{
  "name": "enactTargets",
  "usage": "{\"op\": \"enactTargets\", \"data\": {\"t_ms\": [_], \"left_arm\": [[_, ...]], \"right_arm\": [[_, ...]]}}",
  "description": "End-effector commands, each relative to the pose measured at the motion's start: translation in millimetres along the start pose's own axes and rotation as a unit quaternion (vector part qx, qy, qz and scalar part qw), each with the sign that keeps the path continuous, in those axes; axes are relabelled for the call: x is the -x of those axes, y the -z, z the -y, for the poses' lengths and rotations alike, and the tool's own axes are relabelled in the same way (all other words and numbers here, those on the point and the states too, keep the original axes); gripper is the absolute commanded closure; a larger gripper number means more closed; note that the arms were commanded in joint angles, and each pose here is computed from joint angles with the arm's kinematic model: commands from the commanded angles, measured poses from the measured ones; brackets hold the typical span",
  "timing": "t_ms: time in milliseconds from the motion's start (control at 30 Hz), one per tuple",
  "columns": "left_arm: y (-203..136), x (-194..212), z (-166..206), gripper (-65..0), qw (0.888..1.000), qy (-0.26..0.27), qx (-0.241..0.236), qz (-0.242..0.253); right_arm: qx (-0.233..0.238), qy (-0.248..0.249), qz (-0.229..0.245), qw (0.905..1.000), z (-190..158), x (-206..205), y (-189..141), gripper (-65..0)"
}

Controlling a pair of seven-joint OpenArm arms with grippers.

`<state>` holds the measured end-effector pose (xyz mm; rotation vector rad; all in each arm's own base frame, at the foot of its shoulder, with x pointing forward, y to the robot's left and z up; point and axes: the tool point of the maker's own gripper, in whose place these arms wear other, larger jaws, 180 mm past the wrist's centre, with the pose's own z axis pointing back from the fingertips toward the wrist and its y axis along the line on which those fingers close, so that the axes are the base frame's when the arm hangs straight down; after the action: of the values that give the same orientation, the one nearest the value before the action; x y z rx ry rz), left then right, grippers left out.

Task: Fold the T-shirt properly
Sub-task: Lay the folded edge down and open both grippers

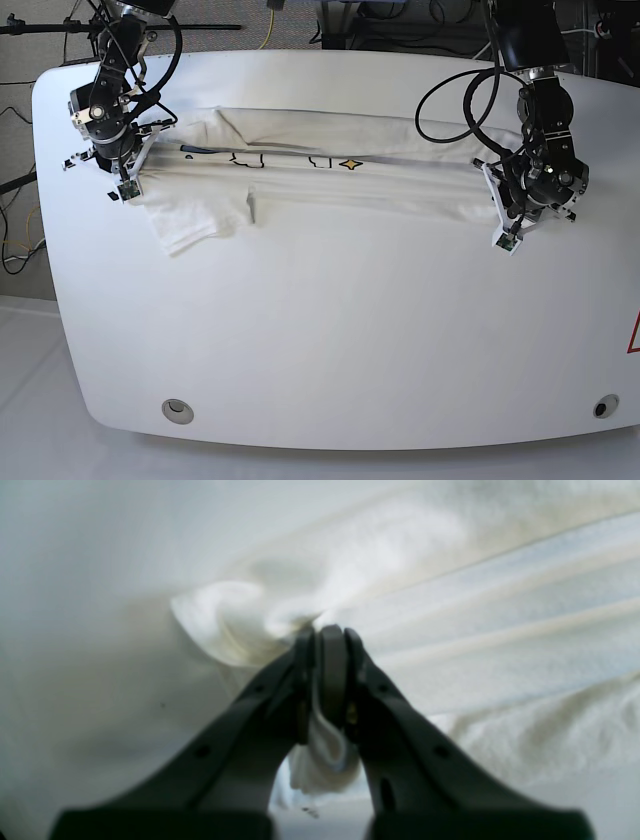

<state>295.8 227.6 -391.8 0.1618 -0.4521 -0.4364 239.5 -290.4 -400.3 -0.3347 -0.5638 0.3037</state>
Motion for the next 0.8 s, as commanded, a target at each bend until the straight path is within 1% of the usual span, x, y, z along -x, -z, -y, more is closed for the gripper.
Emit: {"op": "enactTargets", "data": {"t_ms": [0, 100, 233, 433, 533, 767], "left_arm": [[-3.0, 5.4, -18.3, -1.6, 0.999, -0.001, -0.033, -0.008], [4.5, 6.8, -13.5, -1.6, 1.000, -0.004, -0.023, 0.000], [20.1, 16.2, -5.8, -1.6, 1.000, -0.014, -0.002, -0.007], [33.8, 23.5, 1.6, -1.6, 1.000, -0.023, 0.017, -0.006], [35.5, 23.1, 1.5, -1.7, 1.000, -0.024, 0.018, -0.001], [33.9, 24.0, -5.5, -1.9, 1.000, -0.021, 0.011, -0.002]], "right_arm": [[0.027, 0.001, -0.035, 0.9990, 16.6, 17.4, 5.8, 0.0], [0.012, 0.008, -0.054, 0.9984, 9.3, 30.0, 15.8, 0.0], [-0.003, 0.018, -0.063, 0.9979, 3.1, 33.9, 27.2, 0.0], [-0.011, 0.022, -0.050, 0.9985, -0.7, 31.1, 32.7, 0.0], [-0.010, 0.022, -0.040, 0.9989, -0.6, 27.6, 33.0, 0.0], [-0.010, 0.021, -0.040, 0.9989, -0.2, 27.8, 33.2, -0.3]]}}
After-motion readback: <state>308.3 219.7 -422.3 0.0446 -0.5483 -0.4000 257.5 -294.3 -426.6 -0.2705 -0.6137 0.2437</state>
